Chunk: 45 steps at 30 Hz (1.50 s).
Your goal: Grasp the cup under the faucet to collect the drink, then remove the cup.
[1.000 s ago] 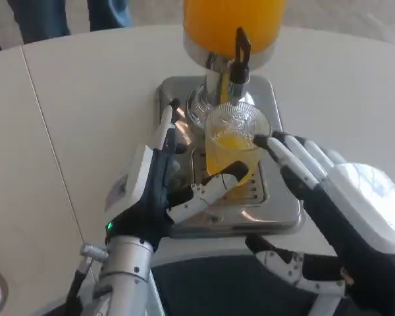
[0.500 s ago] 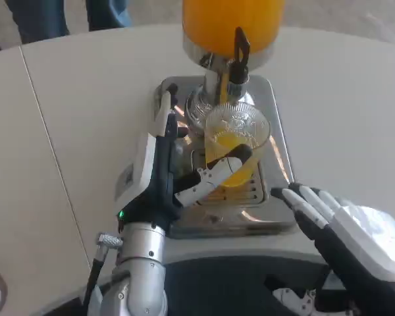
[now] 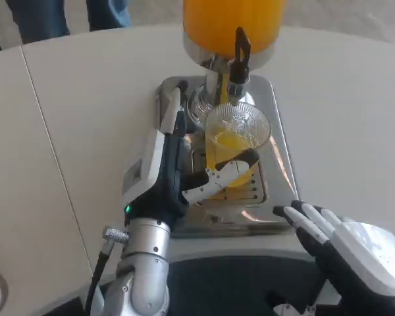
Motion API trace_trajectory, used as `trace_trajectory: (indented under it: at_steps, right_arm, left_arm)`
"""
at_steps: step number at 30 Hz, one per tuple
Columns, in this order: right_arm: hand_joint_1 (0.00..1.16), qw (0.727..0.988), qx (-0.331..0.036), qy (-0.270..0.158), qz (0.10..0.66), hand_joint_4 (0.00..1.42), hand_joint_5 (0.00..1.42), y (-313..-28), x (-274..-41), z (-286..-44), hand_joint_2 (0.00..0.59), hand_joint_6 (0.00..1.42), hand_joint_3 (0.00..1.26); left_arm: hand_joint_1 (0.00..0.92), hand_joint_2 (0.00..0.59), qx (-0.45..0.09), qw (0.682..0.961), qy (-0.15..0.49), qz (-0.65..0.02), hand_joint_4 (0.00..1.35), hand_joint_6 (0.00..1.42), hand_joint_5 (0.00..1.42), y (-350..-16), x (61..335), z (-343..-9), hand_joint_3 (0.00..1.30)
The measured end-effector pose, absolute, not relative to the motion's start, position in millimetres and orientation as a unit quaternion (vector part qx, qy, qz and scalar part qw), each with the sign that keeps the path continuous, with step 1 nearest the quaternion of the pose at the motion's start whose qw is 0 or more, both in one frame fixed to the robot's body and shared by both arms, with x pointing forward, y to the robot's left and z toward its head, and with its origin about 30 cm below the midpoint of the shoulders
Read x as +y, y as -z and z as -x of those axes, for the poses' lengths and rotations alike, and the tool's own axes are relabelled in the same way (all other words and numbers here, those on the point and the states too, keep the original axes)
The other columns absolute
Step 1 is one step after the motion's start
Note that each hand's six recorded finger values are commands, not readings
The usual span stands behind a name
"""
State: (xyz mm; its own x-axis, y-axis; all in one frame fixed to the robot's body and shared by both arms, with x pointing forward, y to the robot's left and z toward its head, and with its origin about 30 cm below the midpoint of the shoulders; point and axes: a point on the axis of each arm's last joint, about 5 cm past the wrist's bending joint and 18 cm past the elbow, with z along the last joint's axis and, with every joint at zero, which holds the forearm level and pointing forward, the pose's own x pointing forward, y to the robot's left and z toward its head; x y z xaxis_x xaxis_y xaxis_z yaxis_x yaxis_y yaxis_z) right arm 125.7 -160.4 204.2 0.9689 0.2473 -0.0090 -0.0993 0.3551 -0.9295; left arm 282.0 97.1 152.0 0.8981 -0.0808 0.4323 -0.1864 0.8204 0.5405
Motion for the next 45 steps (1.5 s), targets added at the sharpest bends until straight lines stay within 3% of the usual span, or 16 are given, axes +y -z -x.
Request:
trace_trajectory:
  at_steps: [45]
  right_arm:
    - [0.74,0.836,-0.041,-0.109,0.536,0.00,0.00,-204.6,-164.5,-131.2,0.361,0.00,0.10]
  left_arm:
    - [0.408,0.059,-0.203,0.920,-0.045,-0.332,0.00,0.66,0.46,-153.8,61.7,-289.7,0.00]
